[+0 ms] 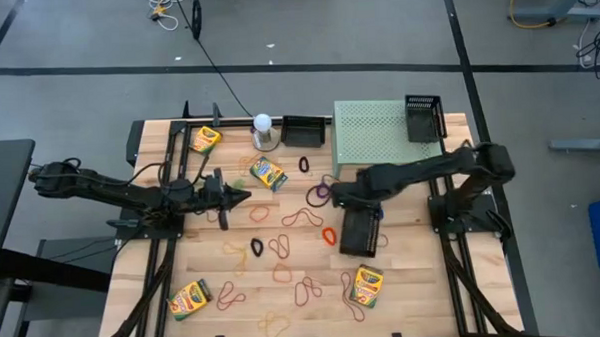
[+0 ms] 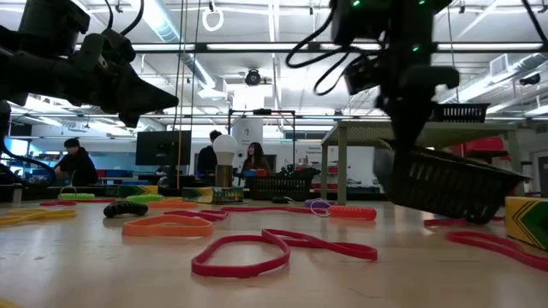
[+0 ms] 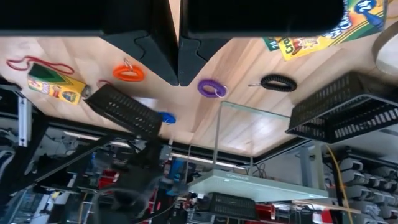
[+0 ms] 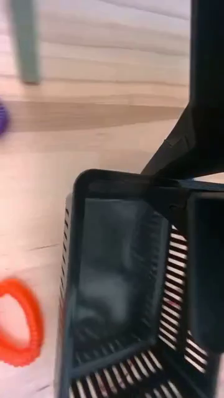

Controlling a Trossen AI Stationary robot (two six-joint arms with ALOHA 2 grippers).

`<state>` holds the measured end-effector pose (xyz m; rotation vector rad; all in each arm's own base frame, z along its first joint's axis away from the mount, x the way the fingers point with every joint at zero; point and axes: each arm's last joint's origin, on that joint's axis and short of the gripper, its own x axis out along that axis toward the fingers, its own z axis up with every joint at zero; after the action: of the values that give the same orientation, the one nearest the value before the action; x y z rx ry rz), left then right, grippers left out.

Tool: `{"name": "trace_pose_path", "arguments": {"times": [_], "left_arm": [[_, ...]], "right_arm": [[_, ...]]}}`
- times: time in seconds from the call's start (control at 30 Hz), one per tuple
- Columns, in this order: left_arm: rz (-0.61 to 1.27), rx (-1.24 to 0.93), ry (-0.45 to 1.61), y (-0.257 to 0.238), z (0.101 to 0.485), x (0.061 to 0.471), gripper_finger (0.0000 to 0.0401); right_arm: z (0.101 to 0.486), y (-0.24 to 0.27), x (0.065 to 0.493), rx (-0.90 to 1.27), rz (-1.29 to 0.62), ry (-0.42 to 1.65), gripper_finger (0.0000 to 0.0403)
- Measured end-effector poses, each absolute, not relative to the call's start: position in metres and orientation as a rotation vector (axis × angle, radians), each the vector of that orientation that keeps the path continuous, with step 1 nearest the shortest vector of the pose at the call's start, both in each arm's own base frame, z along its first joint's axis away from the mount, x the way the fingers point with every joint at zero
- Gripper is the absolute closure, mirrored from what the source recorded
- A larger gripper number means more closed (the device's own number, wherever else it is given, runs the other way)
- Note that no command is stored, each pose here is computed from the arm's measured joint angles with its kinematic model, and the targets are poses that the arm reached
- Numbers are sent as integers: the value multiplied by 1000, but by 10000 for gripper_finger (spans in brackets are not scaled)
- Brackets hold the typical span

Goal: Pick & Place Office Desk Supplies
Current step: Put the bottom basket on the shelf

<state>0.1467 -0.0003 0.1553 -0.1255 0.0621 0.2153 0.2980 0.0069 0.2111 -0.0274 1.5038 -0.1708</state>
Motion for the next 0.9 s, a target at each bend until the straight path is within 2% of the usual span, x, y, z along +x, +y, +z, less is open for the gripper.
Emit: {"name": "trace_pose_path", "arguments": {"times": [0.17,0.37,0.47,0.6,0.7,0.8,0.9], "left_arm": [[213,-127,63,0,155,147,388],[213,-94,69,0,155,147,388],[213,-90,71,0,155,147,389],[221,-97,70,0,155,147,389],[221,-133,66,0,155,147,388],[205,-160,72,-1,154,147,388],[189,-140,73,-1,154,147,390]], "right_arm": [[208,10,316,-78,-145,1491,333],[244,25,320,-105,-310,1413,257],[259,38,316,-33,-360,1426,245],[249,71,311,15,-293,1405,281],[233,96,308,97,-216,1377,337],[227,115,300,147,-247,1356,390],[224,133,297,192,-312,1270,385]]}}
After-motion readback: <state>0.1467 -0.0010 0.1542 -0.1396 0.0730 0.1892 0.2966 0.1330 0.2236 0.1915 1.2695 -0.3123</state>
